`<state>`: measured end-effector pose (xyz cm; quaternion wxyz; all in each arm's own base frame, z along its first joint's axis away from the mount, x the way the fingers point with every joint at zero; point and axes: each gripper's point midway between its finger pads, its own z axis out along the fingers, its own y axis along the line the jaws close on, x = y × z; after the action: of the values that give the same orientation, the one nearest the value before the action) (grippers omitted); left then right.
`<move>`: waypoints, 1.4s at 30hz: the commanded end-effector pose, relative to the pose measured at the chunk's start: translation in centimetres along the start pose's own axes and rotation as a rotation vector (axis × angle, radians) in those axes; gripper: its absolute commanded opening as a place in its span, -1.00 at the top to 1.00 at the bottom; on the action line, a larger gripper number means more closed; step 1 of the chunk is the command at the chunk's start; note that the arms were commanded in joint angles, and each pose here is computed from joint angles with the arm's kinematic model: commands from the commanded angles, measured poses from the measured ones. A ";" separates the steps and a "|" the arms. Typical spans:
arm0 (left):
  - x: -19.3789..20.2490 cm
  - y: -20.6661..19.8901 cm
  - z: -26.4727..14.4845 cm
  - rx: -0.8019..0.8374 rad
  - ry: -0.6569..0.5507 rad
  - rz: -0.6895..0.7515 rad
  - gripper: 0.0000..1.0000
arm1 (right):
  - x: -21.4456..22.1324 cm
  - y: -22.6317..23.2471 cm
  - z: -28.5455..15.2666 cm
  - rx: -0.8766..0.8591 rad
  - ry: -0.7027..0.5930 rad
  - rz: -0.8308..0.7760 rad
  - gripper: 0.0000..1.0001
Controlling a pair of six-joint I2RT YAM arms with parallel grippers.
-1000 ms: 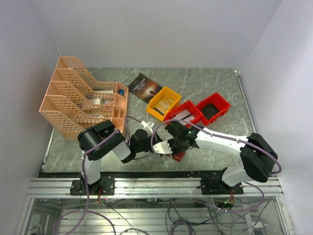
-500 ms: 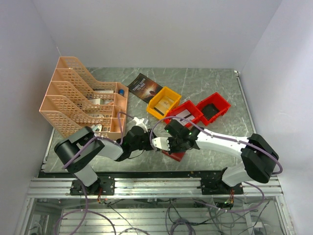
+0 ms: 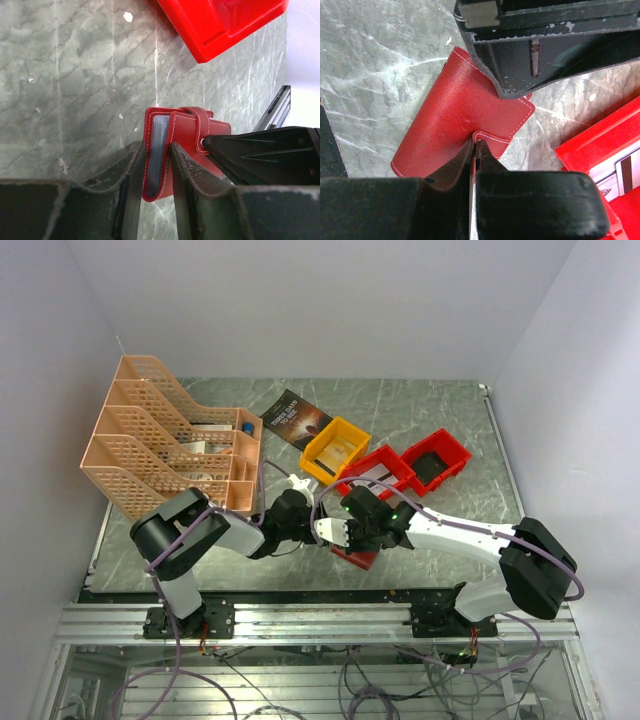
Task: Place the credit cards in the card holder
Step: Close the card holder at the center of the board.
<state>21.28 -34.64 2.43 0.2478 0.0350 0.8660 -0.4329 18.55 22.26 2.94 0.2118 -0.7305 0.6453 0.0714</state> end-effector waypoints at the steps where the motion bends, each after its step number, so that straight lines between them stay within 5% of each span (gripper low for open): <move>1: 0.2 -1.1 0.5 0.068 0.038 0.034 0.31 | 3.3 5.6 1.8 -0.207 0.085 0.061 1.00; 7: 1.0 -1.1 0.9 0.107 0.054 0.002 0.86 | 2.5 4.5 1.7 -0.170 0.056 0.051 1.00; 26: -2.8 3.8 -7.2 -0.100 -0.274 -0.105 0.85 | -5.0 -2.0 3.6 -0.084 -0.117 -0.084 1.00; 30: -3.3 2.8 -8.9 -0.082 -0.296 -0.084 0.43 | -4.8 -1.1 3.7 -0.101 -0.151 -0.110 1.00; 32: -3.8 1.7 -9.6 -0.049 -0.310 -0.072 0.39 | -4.7 -0.9 3.5 -0.096 -0.167 -0.117 1.00; 42: -3.2 -1.4 -6.8 0.077 -0.202 -0.062 0.86 | -3.6 0.4 2.8 -0.114 -0.180 -0.144 1.00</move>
<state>21.15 -27.66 8.33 0.3405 -0.0508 0.8261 -0.4462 20.54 28.99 3.72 0.2861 -0.7644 0.5598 0.1433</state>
